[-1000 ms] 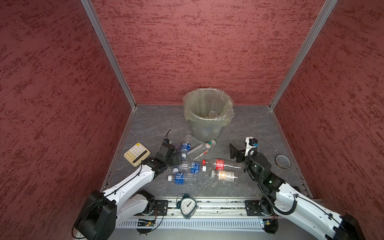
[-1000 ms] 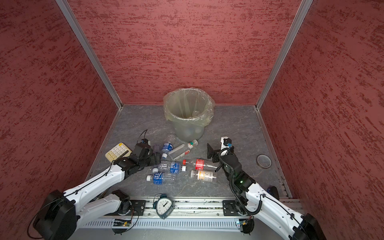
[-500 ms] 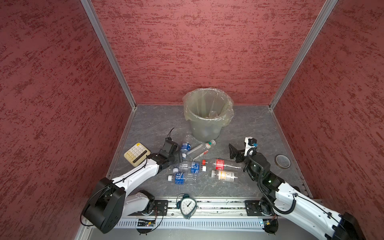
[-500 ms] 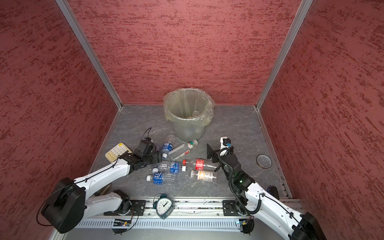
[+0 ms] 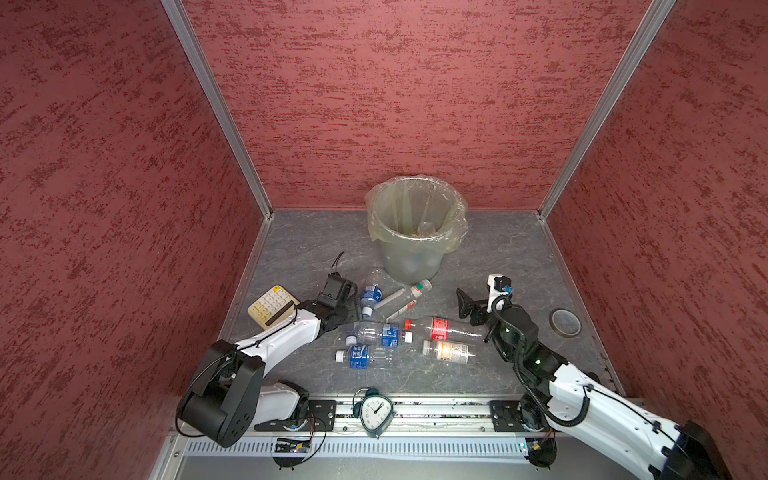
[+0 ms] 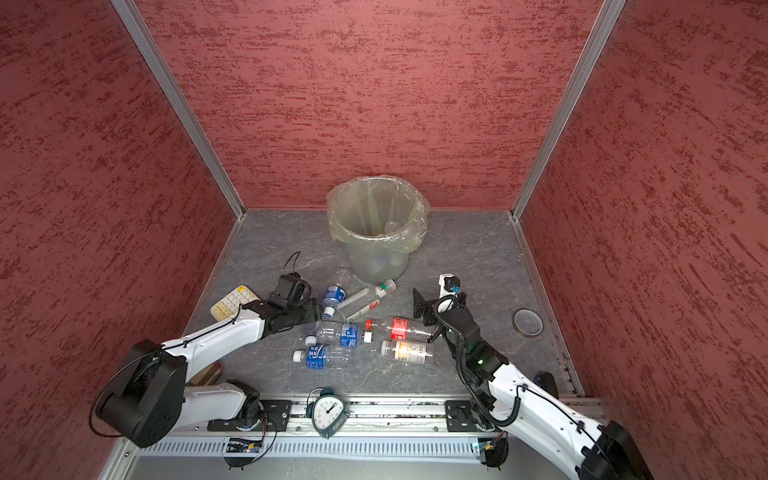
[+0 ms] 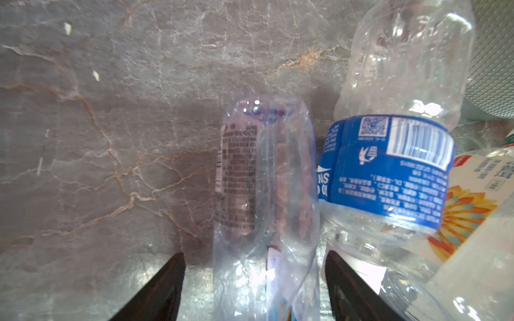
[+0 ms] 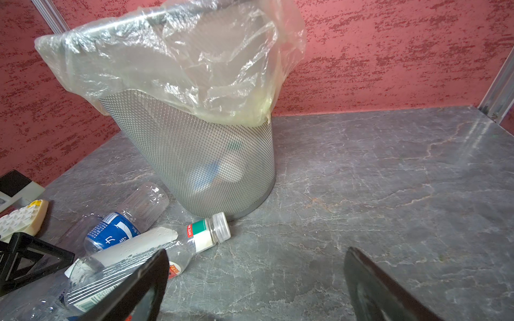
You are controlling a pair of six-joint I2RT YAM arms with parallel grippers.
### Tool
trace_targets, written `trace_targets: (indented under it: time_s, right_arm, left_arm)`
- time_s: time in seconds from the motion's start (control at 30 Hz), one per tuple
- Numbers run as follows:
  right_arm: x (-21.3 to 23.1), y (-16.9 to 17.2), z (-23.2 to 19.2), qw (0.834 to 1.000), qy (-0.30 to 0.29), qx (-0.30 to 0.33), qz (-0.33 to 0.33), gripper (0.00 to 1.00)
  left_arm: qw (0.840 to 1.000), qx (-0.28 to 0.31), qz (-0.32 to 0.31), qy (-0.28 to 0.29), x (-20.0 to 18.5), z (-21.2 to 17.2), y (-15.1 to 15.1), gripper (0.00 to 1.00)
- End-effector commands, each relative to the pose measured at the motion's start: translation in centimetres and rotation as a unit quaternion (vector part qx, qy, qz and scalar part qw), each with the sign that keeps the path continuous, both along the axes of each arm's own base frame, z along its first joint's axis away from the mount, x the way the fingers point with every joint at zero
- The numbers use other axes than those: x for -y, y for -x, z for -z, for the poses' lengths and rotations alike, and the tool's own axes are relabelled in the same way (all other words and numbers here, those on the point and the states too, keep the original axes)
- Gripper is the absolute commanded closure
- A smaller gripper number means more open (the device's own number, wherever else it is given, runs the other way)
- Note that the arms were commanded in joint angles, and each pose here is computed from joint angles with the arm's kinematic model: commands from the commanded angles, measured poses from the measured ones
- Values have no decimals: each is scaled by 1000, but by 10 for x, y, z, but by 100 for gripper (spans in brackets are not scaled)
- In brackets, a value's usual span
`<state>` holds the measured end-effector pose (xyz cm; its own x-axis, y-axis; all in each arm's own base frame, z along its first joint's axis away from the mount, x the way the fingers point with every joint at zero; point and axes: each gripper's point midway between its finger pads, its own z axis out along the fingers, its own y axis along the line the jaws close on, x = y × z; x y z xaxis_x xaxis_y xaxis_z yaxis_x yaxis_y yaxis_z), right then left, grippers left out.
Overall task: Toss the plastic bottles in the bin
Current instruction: 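Lower the left gripper onto the crushed clear bottle in the pile, then close the left gripper on the crushed clear bottle and lift it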
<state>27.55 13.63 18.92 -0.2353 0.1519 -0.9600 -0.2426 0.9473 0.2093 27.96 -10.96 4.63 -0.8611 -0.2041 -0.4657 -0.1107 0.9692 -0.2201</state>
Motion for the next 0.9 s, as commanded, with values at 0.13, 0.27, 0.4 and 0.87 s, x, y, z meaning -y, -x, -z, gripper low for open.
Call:
trace_targets:
  time_s: [0.13,0.27,0.4,0.87]
  right_arm:
    - [-2,-4,-14,1000,-13,14,1,2]
    - [-2,-4,-13,1000,-13,13,3,2]
    - [-3,-5,-12,1000,-10,11,3,2]
    - [-3,-6,-11,1000,-7,8,3,2]
  left_arm:
    - [1000,9,-1,9,1,-6,-8,29]
    - [1000,5,-5,8,0,-5,-8,30]
    - [1000,-4,-6,9,0,-1,-9,30]
    - [999,-32,-6,3,1,9,-11,36]
